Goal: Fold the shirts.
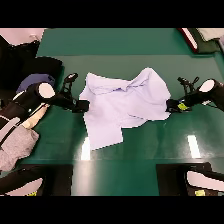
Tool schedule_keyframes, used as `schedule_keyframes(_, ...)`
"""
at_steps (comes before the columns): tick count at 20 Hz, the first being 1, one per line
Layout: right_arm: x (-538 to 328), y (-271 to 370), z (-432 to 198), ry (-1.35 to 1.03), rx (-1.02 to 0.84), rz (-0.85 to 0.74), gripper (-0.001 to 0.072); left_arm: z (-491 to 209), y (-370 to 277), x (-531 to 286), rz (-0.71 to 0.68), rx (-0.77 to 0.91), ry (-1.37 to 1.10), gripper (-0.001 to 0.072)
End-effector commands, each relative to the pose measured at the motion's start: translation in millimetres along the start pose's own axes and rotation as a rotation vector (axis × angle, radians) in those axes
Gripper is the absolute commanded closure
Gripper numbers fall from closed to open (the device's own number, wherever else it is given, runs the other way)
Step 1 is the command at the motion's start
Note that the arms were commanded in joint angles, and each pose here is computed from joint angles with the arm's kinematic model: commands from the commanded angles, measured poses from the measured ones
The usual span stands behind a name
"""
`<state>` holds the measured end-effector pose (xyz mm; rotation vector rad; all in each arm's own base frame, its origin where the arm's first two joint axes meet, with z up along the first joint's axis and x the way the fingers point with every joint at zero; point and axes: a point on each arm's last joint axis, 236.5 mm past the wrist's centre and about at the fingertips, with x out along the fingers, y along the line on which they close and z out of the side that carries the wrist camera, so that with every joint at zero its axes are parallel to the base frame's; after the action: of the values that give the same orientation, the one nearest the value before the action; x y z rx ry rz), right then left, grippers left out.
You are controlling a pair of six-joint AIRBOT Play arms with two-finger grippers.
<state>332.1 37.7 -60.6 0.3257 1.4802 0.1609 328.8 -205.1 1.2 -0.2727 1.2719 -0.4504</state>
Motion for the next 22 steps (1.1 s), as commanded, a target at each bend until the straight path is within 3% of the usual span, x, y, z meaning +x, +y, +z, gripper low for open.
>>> schedule_keyframes(1,-24.5,14.3,4.2,-0.037,-0.041,0.008,0.07,31.0,-21.3,-33.9,-0.031,0.041,-0.132,0.0681)
schedule_keyframes(7,-224.6,81.6,30.9,-0.585,-0.192,0.026,0.07,88.8,-121.9,-238.3,-0.164,0.255,-0.613,0.0681)
schedule_keyframes(11,-386.4,131.6,-10.5,-1.038,-0.276,0.065,0.0701,71.1,-179.0,-382.5,-0.253,0.386,-0.901,0.0681)
schedule_keyframes(15,-494.8,161.0,-76.9,-1.365,-0.361,0.079,0.0702,34.5,-214.8,-483.3,-0.31,0.493,-1.084,0.0681)
schedule_keyframes(19,-524.2,152.9,-94.7,-1.42,-0.303,0.043,0.0701,11.5,-230.1,-532.8,-0.344,0.544,-1.193,0.0681)
schedule_keyframes(22,-488.1,141.5,-73.8,-1.214,-0.224,0.032,0.0701,10.5,-228.0,-526.6,-0.33,0.548,-1.167,0.0681)
